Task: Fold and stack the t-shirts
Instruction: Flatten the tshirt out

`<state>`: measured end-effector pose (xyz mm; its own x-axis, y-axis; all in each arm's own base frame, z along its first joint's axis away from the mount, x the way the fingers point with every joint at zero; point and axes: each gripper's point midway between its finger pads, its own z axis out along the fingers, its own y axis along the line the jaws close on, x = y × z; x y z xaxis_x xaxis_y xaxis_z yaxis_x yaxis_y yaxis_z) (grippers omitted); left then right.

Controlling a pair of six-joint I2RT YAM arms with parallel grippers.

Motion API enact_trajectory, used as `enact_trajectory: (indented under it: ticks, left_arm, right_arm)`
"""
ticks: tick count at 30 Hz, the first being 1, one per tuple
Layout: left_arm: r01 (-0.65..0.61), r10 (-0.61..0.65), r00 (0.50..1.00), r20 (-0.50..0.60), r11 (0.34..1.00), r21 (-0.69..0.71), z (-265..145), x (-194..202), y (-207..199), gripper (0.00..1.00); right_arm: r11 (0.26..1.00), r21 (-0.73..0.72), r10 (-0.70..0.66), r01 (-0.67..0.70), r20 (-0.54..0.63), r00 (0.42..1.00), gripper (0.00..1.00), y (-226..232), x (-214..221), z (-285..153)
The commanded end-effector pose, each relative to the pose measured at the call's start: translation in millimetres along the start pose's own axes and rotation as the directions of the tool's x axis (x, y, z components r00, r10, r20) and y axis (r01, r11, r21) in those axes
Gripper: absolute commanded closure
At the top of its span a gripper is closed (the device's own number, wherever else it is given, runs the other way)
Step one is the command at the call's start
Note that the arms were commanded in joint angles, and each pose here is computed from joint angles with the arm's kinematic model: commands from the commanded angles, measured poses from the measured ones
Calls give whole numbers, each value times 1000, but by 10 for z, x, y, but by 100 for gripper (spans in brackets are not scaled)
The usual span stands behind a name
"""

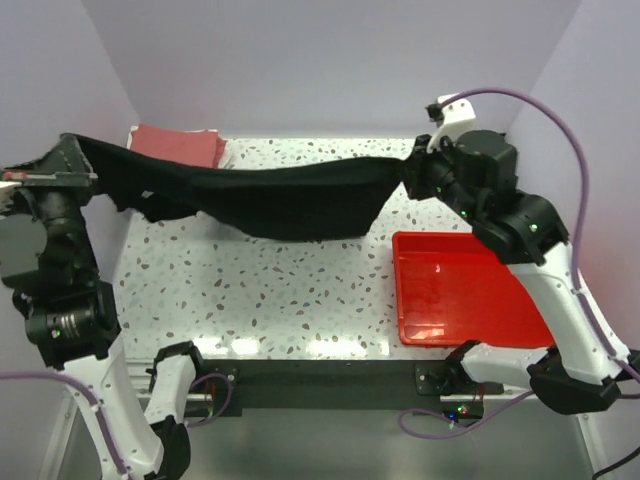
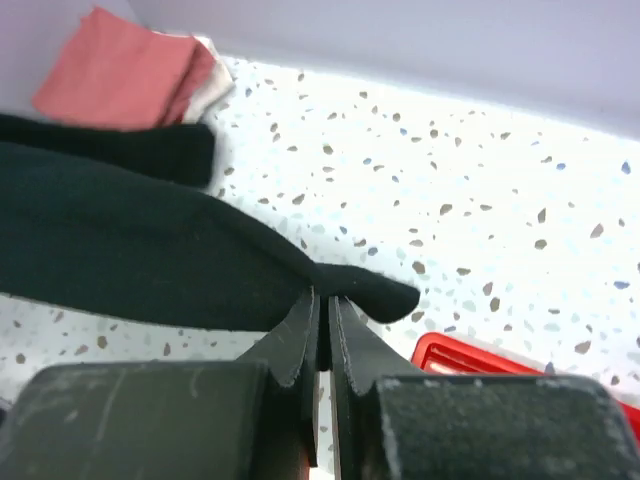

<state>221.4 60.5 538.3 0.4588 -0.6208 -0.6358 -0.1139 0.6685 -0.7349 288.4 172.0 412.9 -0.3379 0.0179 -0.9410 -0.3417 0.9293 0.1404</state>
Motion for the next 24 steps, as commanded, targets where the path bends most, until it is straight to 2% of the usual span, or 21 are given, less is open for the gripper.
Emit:
enact_trajectory:
  ticks: [1,7,14,19,21,24]
  left_arm:
    - [-26,-4,973,233,992,122,-372,-806,-558,100]
    - [-94,-20,903,430,966,241,-985,-1621,-1115,100]
    - [-110,-81,837,540,944,312,-1550,-2154,-1248,100]
    - [-115,-66,837,544,950,292,-1554,-2115,-1161,100]
    - [-113,-63,839,540,952,286,-1533,-2076,-1125,100]
    - [-111,-24,868,496,964,241,-1243,-1812,-983,100]
  right_arm:
    - [998,-57,-35,41,104,994,99,12,-358,-519]
    - [967,-244,-9,72,249,968,100,243,-775,-1257]
    - [903,-415,30,112,321,947,100,484,-974,-1819]
    - [901,-420,44,113,346,937,100,477,-1025,-1919]
    - [907,-408,47,101,337,940,100,463,-1009,-1846]
    - [938,-341,44,63,298,954,100,379,-935,-1571]
